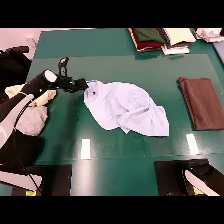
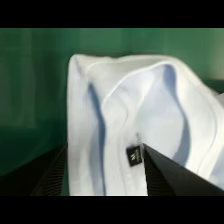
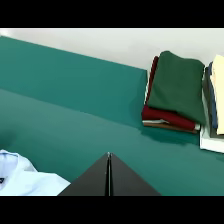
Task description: Fold the shirts.
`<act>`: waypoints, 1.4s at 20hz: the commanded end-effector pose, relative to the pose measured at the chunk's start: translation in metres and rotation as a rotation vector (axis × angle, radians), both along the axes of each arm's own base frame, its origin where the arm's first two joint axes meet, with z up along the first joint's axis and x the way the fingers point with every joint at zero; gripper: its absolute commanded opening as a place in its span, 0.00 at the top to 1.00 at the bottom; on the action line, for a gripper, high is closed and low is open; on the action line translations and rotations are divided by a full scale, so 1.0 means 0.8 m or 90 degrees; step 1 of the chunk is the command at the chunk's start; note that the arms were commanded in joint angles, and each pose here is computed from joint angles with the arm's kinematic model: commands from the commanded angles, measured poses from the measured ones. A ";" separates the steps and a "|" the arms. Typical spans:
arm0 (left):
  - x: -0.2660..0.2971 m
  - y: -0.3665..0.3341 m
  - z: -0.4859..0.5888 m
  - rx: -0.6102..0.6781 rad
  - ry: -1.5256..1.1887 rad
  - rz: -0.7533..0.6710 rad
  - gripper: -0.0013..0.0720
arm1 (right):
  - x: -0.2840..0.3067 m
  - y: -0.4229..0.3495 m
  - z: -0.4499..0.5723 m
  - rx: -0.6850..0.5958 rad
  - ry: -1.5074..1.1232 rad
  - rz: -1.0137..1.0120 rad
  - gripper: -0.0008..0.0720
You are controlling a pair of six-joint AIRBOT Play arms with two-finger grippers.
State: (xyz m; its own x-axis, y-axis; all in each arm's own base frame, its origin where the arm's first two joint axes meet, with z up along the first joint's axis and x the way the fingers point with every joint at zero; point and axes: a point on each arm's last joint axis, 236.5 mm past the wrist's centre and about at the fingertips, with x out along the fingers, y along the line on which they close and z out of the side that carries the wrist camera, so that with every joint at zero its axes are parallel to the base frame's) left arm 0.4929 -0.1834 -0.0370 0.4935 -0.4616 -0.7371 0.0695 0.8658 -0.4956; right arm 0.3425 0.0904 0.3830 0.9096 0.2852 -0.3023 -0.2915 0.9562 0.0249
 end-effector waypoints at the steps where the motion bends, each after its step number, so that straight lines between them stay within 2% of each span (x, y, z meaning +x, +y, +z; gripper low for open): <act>1: 0.017 -0.018 0.001 -0.043 -0.031 0.005 0.23 | 0.010 0.003 -0.021 0.004 0.041 -0.001 0.97; 9: 0.037 -0.033 0.015 -0.031 -0.092 0.019 0.24 | 0.033 0.010 -0.088 0.005 0.166 -0.007 0.97; 10: 0.037 -0.033 0.012 -0.031 -0.088 0.020 0.33 | 0.034 0.010 -0.093 0.009 0.175 -0.010 0.97; 11: 0.035 -0.034 0.009 -0.031 -0.084 0.017 0.54 | 0.034 0.014 -0.093 0.016 0.179 -0.004 0.97; 12: 0.034 -0.037 0.008 -0.030 -0.085 0.013 0.69 | 0.033 0.017 -0.094 0.022 0.180 0.000 0.97; 13: 0.036 -0.036 0.009 -0.027 -0.089 0.014 0.92 | 0.031 0.016 -0.096 0.023 0.179 -0.001 0.97; 14: 0.036 -0.037 0.010 -0.027 -0.091 0.013 0.95 | 0.029 0.017 -0.102 0.033 0.181 -0.004 0.97; 17: 0.040 -0.028 0.040 -0.021 -0.104 -0.013 0.95 | 0.007 -0.010 -0.147 0.030 0.233 -0.040 0.97; 21: 0.049 0.020 0.137 0.040 -0.204 -0.025 0.95 | -0.055 -0.095 -0.291 0.035 0.447 -0.166 0.97; 22: 0.047 0.027 0.155 0.061 -0.228 -0.032 0.95 | -0.076 -0.117 -0.335 0.044 0.515 -0.203 0.85; 23: 0.043 0.032 0.165 0.080 -0.240 -0.041 0.95 | -0.094 -0.130 -0.375 0.061 0.574 -0.228 0.47; 24: 0.040 0.034 0.170 0.091 -0.244 -0.047 0.95 | -0.110 -0.133 -0.414 0.097 0.630 -0.237 0.25; 28: 0.027 0.028 0.155 0.089 -0.208 -0.070 0.95 | -0.123 -0.074 -0.509 0.274 0.740 -0.139 0.26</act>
